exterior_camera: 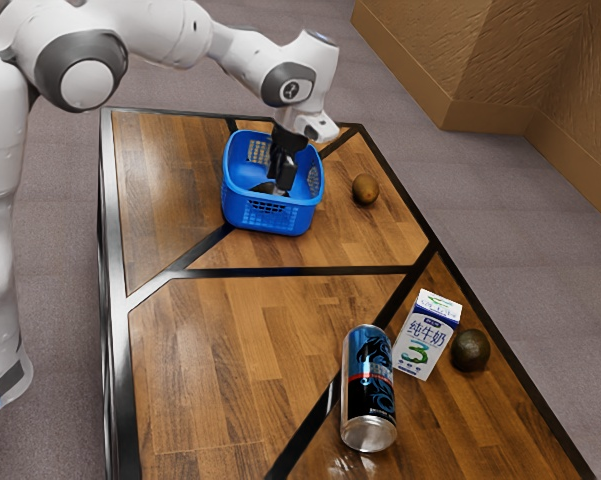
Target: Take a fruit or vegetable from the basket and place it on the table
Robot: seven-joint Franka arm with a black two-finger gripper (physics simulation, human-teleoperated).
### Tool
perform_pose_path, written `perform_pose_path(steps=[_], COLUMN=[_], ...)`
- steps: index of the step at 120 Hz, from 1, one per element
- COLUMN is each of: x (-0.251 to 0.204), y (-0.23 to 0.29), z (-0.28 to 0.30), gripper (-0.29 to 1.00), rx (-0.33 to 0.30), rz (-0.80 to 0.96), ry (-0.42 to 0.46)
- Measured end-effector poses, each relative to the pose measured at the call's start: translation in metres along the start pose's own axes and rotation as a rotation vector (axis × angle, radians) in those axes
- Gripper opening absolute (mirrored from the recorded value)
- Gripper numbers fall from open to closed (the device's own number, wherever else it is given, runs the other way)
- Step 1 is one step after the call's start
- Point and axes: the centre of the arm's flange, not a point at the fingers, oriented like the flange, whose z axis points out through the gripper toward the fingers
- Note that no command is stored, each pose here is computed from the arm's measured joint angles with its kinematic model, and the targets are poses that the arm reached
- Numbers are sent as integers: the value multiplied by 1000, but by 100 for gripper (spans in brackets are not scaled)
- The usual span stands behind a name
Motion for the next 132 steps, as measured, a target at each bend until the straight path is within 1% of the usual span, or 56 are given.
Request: perform_pose_path(steps=[18,65,74,88,97,104,114,122,132], x=[0,0,0,0,0,1,-3,-7,-11], y=[2,-2,-3,-4,-4,-2,6,8,8], z=[10,27,27,26,26,23,12,-5,-39], gripper=[66,65,59,44,39,37,39,38,38], rx=[-13,-24,-24,-23,-22,-20,-28,-37,-31], rz=[-1,-8,-10,-10,-10,-6,4,3,3], ry=[-8,-33,-33,-31,-32,-33,-42,-54,-61])
